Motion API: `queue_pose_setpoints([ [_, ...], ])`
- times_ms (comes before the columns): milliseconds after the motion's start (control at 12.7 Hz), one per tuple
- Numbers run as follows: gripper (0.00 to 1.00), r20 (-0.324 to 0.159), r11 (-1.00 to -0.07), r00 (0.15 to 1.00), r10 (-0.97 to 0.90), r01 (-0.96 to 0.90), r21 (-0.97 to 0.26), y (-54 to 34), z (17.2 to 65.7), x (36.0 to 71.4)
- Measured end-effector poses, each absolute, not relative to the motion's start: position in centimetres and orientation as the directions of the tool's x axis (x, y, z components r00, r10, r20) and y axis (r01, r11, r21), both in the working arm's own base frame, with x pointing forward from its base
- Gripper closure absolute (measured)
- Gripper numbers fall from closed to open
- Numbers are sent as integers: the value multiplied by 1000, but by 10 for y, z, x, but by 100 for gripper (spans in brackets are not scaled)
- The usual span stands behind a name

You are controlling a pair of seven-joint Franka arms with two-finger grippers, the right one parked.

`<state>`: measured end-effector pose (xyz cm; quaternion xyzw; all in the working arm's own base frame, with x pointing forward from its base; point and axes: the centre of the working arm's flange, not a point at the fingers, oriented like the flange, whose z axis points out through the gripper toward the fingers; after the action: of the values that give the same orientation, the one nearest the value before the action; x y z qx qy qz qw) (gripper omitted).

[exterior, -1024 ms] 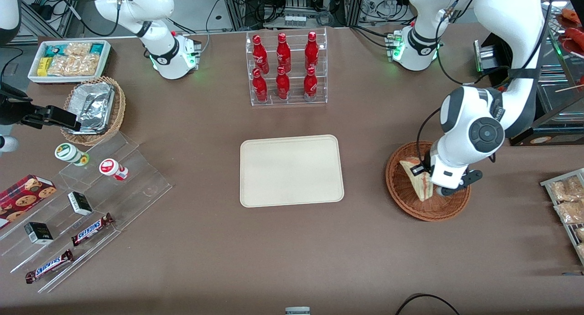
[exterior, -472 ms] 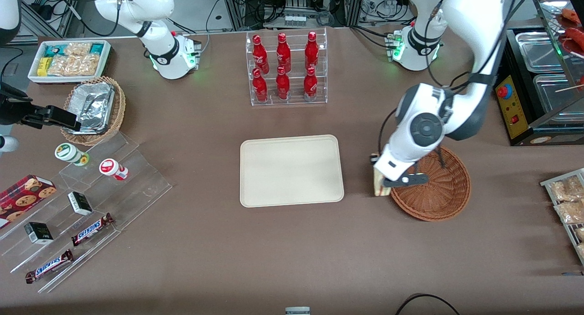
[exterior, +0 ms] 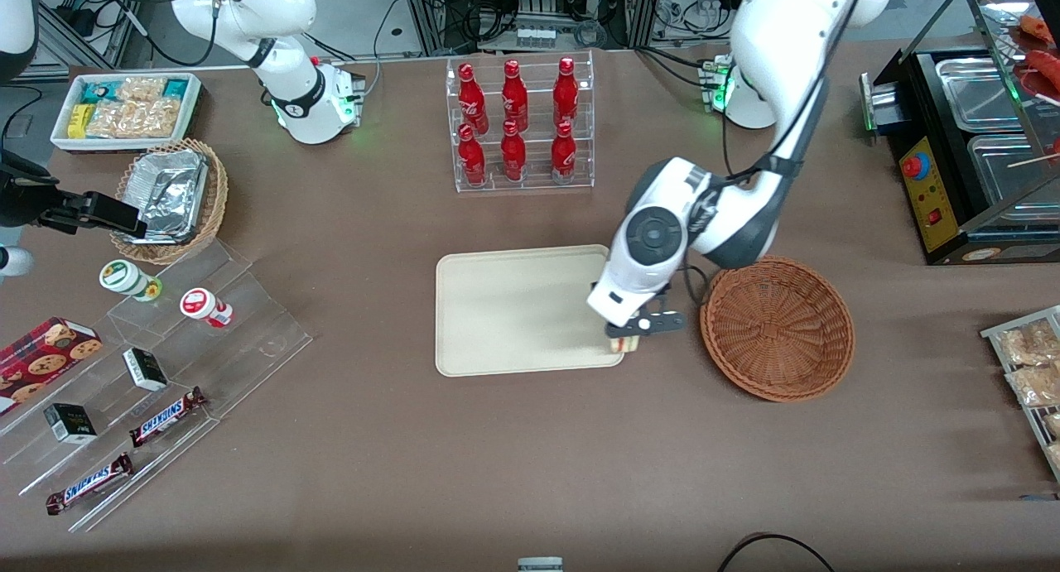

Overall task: Place sandwich from basket to tray
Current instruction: 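Carry the sandwich with the left gripper over the cream tray, then lower the sandwich onto the tray and open the left gripper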

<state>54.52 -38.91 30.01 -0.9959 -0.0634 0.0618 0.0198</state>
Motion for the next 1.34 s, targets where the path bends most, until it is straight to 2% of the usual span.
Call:
queue_pose_setpoints([
  [709, 84, -98, -982, 977, 189, 187, -29, -515, 264, 510],
  [1339, 84, -103, -967, 962, 252, 249, -44, -536, 242, 502],
])
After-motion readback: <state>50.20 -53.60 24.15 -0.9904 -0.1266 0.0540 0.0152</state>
